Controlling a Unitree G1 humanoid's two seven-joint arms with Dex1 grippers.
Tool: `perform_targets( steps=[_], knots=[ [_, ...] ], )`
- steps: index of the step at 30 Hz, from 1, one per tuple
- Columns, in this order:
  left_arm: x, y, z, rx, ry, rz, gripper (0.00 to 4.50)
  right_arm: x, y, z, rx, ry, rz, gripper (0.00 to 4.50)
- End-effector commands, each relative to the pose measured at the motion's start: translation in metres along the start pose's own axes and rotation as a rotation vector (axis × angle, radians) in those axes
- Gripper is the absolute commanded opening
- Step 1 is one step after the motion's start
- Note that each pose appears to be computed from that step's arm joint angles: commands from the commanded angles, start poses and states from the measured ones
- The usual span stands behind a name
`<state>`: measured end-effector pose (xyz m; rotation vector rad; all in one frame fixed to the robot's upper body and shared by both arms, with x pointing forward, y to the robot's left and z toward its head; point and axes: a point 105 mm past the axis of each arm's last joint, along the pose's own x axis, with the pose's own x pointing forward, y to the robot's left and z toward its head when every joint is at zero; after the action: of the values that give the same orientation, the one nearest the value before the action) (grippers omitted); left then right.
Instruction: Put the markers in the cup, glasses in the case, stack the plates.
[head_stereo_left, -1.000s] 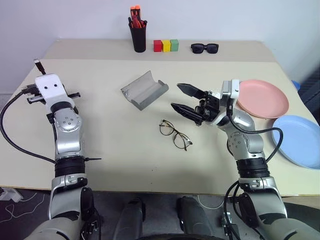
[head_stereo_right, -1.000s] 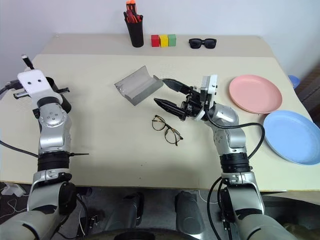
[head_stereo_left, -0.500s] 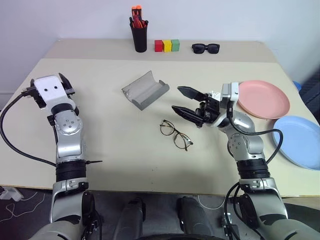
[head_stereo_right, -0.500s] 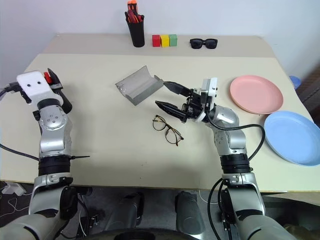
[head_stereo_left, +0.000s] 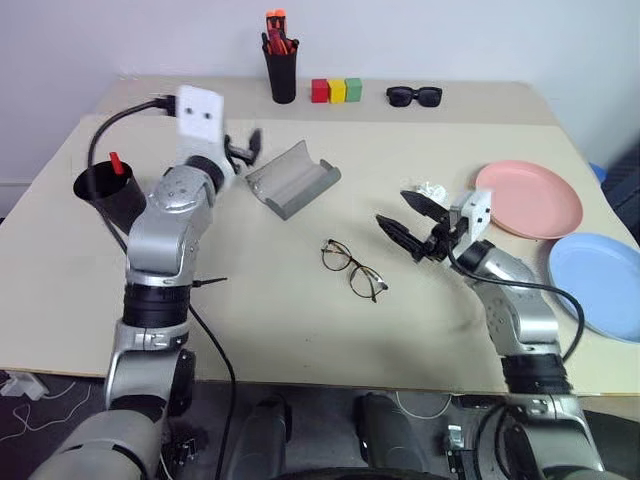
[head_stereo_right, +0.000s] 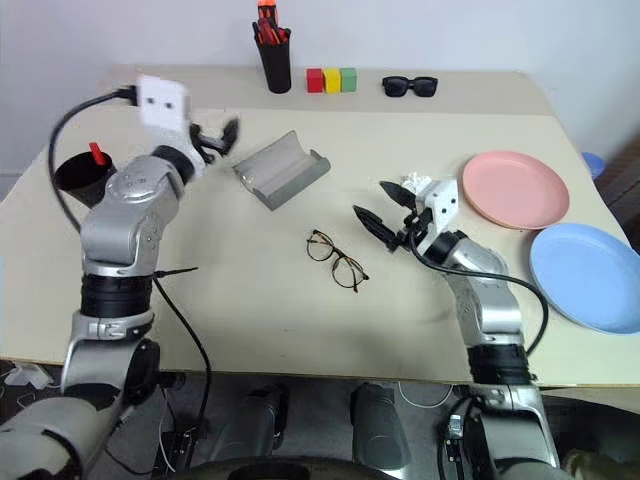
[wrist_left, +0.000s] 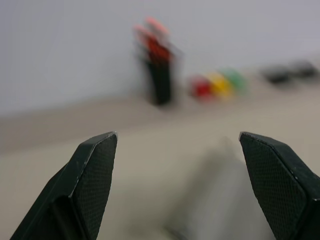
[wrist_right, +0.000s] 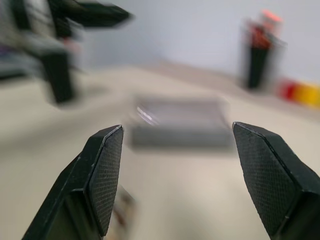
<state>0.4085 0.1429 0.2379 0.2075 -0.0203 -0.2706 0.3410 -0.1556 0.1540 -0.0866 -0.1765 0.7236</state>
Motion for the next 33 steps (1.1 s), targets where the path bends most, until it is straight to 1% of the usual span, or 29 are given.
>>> perform_targets(
  steps=[1,3,6,9,10,13,15,18,22,27,30,33],
  knots=[
    [0.002,-0.018,0.009,0.024,0.095,-0.171,4.0,-0.015,-0.008,0.015,-0.002,0.036,-0.074,3.54],
    [0.007,-0.022,0.001,0.026,0.196,-0.215,4.0,-0.024,-0.011,0.016,0.017,0.066,-0.105,3.54],
    [0.014,-0.028,-0.015,0.058,0.329,-0.282,4.0,-0.034,-0.009,0.021,0.056,0.086,-0.093,3.54],
    [0.02,-0.03,-0.034,0.045,0.458,-0.304,4.0,-0.04,-0.004,0.024,0.045,0.108,-0.072,3.54],
    [0.021,-0.031,-0.041,0.054,0.496,-0.315,4.0,-0.043,-0.003,0.024,0.03,0.118,-0.064,3.54],
    [0.025,-0.039,-0.054,0.053,0.552,-0.357,4.0,-0.052,-0.002,0.023,-0.015,0.147,-0.058,3.54],
    [0.027,-0.044,-0.061,0.049,0.574,-0.382,4.0,-0.057,-0.004,0.023,-0.029,0.156,-0.065,3.54],
    [0.033,-0.05,-0.067,0.091,0.577,-0.404,4.0,-0.062,-0.006,0.022,-0.045,0.168,-0.076,3.54],
    [0.038,-0.06,-0.07,0.126,0.58,-0.443,4.0,-0.063,-0.006,0.024,-0.054,0.168,-0.086,3.54],
    [0.044,-0.064,-0.064,0.216,0.55,-0.468,4.0,-0.063,-0.005,0.028,-0.065,0.162,-0.102,3.54],
    [0.045,-0.064,-0.062,0.228,0.539,-0.471,4.0,-0.062,-0.004,0.029,-0.068,0.158,-0.107,3.54],
    [0.048,-0.067,-0.052,0.224,0.513,-0.477,4.0,-0.064,-0.002,0.029,-0.068,0.157,-0.113,3.54]
  ],
)
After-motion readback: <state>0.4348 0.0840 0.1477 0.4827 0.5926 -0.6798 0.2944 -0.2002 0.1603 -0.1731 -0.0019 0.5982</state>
